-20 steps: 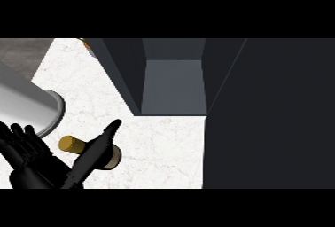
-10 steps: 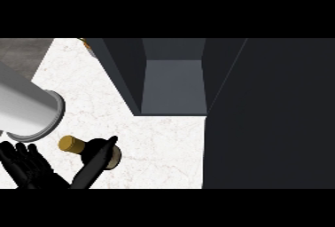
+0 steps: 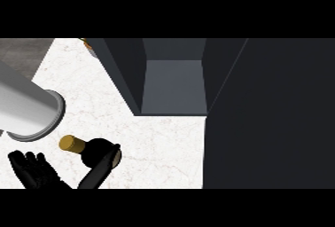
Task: Pick up the wine, place it into the cabinet and close the cabinet
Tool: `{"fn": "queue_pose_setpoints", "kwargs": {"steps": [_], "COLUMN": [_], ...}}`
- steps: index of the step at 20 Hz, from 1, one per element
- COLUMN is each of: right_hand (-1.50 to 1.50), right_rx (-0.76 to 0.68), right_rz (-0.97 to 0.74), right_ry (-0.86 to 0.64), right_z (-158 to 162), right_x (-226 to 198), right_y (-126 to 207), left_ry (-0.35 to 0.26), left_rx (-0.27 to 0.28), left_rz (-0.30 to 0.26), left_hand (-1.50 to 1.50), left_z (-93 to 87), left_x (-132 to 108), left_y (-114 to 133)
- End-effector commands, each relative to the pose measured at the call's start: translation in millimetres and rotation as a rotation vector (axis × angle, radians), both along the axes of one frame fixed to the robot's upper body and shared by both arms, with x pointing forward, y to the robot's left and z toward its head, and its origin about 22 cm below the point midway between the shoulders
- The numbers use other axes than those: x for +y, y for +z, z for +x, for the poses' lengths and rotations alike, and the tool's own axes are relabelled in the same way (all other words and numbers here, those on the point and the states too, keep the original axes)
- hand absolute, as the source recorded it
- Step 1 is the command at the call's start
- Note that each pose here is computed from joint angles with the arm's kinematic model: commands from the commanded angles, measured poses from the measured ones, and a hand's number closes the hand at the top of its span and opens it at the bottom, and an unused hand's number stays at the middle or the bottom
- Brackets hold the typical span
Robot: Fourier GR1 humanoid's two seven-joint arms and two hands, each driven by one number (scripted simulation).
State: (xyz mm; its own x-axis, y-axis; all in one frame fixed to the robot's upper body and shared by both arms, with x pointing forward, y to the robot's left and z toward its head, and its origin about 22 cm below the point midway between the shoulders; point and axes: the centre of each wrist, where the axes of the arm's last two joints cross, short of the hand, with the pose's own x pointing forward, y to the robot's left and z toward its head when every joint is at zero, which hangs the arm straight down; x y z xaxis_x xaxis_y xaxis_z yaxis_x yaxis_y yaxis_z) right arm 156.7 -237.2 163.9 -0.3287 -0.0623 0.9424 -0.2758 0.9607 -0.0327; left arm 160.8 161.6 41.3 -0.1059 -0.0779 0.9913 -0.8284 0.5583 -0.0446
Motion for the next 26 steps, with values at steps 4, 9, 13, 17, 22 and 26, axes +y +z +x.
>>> {"fn": "queue_pose_setpoints", "kwargs": {"steps": [4,9,13,17,22,26], "right_hand": [-1.50,-1.50,-1.50,-1.50,-1.50,-1.50], "right_rx": [0.001,0.008,-0.008,0.000,-0.011,-0.025], "right_rz": [-0.001,-0.006,-0.005,0.002,-0.011,-0.011], "right_ry": [-0.005,0.011,-0.001,-0.022,-0.030,-0.015], "right_z": [2.5,-12.9,-12.3,0.1,-19.8,-6.4], "right_x": [5.5,2.7,-3.2,0.6,-0.6,0.5], "right_y": [11.6,11.0,15.8,3.4,4.5,7.9], "left_ry": [0.040,0.035,0.010,-0.002,-0.012,-0.034], "left_rx": [0.009,0.055,0.052,0.054,0.054,0.009], "left_rz": [-0.033,-0.010,-0.040,-0.091,-0.116,-0.133], "left_hand": [-1.50,-1.50,-1.50,-1.50,-1.50,-1.50], "left_z": [-1.1,1.2,-2.7,8.4,3.9,6.0], "left_x": [-8.0,-3.3,8.7,4.9,25.4,41.5], "left_y": [-8.7,-21.4,-16.1,-29.2,-52.6,-80.6]}}
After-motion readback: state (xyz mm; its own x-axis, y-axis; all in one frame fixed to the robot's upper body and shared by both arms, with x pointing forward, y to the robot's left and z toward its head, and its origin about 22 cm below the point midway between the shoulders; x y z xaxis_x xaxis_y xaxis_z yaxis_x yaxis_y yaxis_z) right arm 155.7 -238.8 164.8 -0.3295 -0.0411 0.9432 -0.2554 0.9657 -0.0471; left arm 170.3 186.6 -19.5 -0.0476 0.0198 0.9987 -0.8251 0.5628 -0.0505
